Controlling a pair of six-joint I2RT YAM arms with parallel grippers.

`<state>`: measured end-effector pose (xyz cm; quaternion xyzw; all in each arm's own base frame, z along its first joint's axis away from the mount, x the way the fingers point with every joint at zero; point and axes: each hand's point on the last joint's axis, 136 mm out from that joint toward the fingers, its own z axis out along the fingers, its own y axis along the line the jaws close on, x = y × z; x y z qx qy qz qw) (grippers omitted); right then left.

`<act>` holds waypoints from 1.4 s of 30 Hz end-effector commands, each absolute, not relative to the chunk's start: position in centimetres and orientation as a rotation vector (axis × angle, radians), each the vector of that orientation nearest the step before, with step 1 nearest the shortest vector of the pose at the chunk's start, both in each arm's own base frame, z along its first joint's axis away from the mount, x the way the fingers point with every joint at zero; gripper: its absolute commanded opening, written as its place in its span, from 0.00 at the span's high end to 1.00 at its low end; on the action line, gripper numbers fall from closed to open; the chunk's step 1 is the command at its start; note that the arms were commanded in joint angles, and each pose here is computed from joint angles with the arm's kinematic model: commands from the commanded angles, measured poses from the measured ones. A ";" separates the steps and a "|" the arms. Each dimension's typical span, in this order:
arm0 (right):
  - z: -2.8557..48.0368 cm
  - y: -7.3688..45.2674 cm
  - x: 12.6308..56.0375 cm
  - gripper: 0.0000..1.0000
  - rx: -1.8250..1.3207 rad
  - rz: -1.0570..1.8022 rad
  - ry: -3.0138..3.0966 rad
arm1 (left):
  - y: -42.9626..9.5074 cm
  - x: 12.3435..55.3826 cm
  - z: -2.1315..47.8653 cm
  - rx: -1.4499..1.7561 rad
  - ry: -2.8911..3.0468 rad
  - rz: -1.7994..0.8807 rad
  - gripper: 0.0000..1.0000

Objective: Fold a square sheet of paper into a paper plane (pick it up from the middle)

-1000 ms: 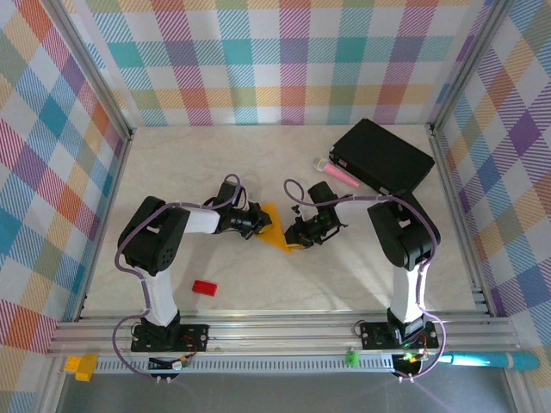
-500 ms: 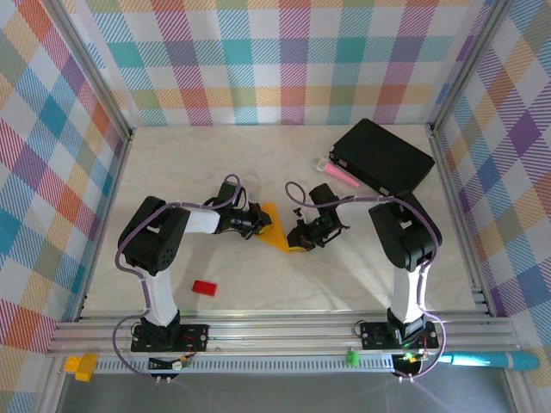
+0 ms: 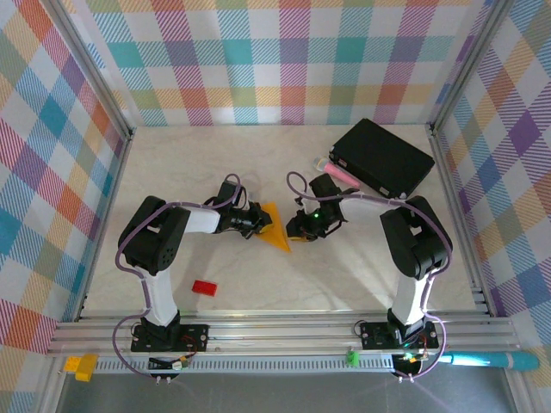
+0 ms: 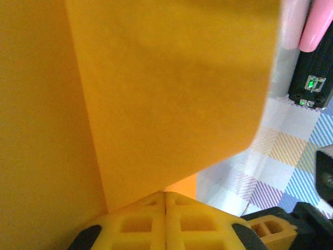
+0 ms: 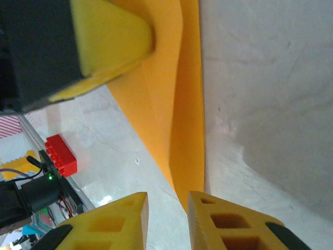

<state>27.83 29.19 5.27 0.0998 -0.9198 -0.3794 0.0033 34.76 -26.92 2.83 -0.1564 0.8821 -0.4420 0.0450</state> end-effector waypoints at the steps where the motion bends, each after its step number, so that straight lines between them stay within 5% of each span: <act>1: 7.1 30.5 28.5 0.75 0.377 -1.223 -2.914 | -27.1 35.0 2.8 -0.455 2.705 -1.356 0.94; 42: 1.4 31.6 26.3 0.82 0.407 -1.036 -2.847 | -26.6 34.6 1.5 -0.490 2.749 -1.305 0.94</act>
